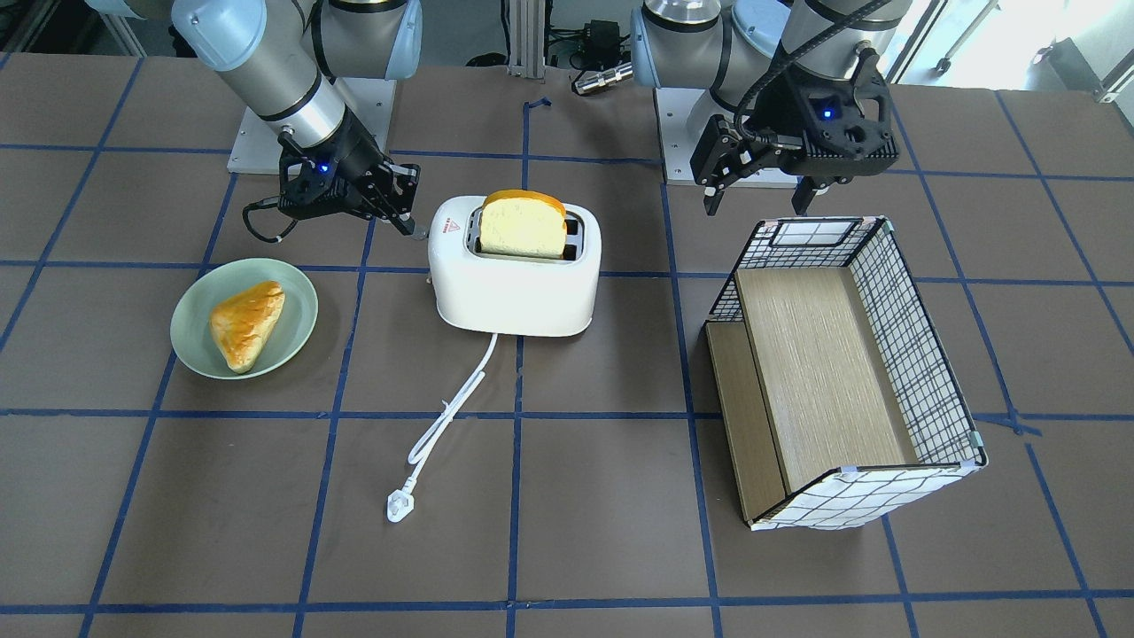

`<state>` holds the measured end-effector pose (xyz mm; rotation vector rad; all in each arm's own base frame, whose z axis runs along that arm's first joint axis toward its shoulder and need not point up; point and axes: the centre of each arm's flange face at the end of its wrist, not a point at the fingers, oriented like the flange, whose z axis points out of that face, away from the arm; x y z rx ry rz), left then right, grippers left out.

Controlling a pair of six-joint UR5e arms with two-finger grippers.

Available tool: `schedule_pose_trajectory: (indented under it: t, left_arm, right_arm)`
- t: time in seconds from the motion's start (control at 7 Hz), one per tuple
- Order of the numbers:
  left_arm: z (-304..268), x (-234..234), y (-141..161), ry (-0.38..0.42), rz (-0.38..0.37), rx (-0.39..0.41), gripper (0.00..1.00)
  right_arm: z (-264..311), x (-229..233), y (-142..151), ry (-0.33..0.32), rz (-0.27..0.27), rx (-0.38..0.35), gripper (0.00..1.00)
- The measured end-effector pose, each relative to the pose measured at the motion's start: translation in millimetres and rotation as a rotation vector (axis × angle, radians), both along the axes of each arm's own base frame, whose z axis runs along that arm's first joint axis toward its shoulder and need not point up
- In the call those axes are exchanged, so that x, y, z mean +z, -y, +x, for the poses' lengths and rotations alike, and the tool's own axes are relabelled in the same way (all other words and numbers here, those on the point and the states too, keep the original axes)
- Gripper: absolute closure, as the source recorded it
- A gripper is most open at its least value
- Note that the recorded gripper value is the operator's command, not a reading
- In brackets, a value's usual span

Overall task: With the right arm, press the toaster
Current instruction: 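Press the toaster's side lever down with the right gripper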

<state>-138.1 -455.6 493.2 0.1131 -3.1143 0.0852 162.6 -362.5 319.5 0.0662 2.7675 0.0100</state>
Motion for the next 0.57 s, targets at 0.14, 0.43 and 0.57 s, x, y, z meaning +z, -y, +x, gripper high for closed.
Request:
schedule_pose_trajectory:
  t: [0.14, 0.43, 0.57]
  left_arm:
    - [0.0, 0.0, 0.0, 0.000, 0.000, 0.000, 0.00]
    - [0.0, -0.1, -0.1, 0.001, 0.001, 0.000, 0.00]
    - [0.0, 0.0, 0.0, 0.001, 0.000, 0.000, 0.00]
  right_arm:
    - [0.4, -5.1, 0.4, 0.001, 0.013, 0.003, 1.00]
    - [0.9, -15.8, 0.1, 0.003, 0.037, 0.013, 1.00]
    - [1.0, -19.9, 1.0, 0.004, 0.045, 0.023, 1.00]
